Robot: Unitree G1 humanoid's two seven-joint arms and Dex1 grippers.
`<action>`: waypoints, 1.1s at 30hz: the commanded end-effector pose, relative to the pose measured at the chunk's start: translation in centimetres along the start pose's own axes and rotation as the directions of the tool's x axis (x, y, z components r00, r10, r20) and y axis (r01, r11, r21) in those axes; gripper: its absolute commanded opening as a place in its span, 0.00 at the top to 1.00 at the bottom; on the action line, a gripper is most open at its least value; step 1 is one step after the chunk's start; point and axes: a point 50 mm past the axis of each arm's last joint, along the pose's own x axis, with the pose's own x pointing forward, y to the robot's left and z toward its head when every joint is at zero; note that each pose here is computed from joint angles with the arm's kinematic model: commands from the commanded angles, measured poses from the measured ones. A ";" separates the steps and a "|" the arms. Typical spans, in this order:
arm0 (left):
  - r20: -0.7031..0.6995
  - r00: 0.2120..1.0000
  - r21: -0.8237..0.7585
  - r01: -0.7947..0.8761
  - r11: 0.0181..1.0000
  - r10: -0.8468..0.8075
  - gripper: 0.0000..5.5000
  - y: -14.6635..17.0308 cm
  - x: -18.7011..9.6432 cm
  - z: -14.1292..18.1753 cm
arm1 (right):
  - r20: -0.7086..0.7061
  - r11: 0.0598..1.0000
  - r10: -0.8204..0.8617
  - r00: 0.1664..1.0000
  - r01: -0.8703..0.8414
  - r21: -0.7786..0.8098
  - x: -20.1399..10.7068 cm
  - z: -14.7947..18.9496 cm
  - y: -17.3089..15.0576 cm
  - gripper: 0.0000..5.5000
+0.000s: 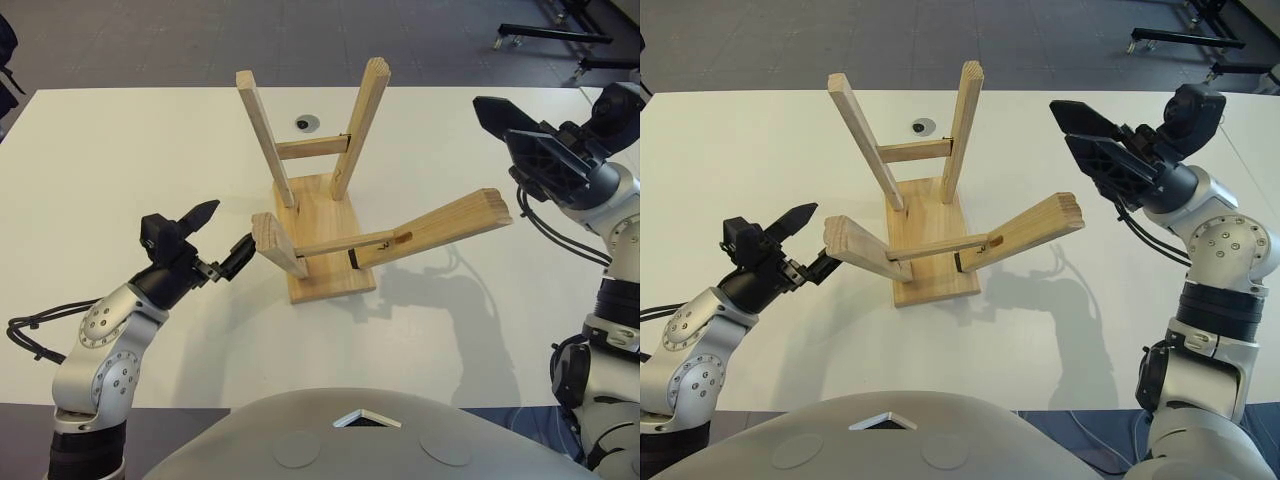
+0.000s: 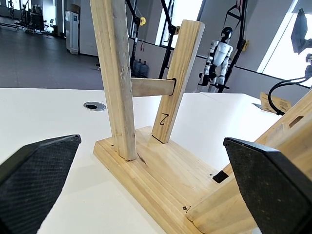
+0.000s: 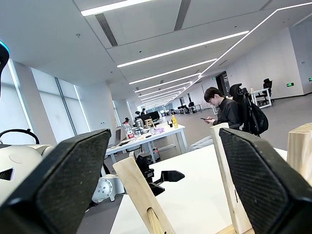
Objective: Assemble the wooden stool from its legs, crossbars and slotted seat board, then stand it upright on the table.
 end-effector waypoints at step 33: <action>0.008 1.000 0.028 -0.003 1.000 0.002 0.02 0.4 0.4 0.5 | -0.154 0.988 0.047 0.987 -0.069 -0.140 3.2 -3.3 -1.1 0.25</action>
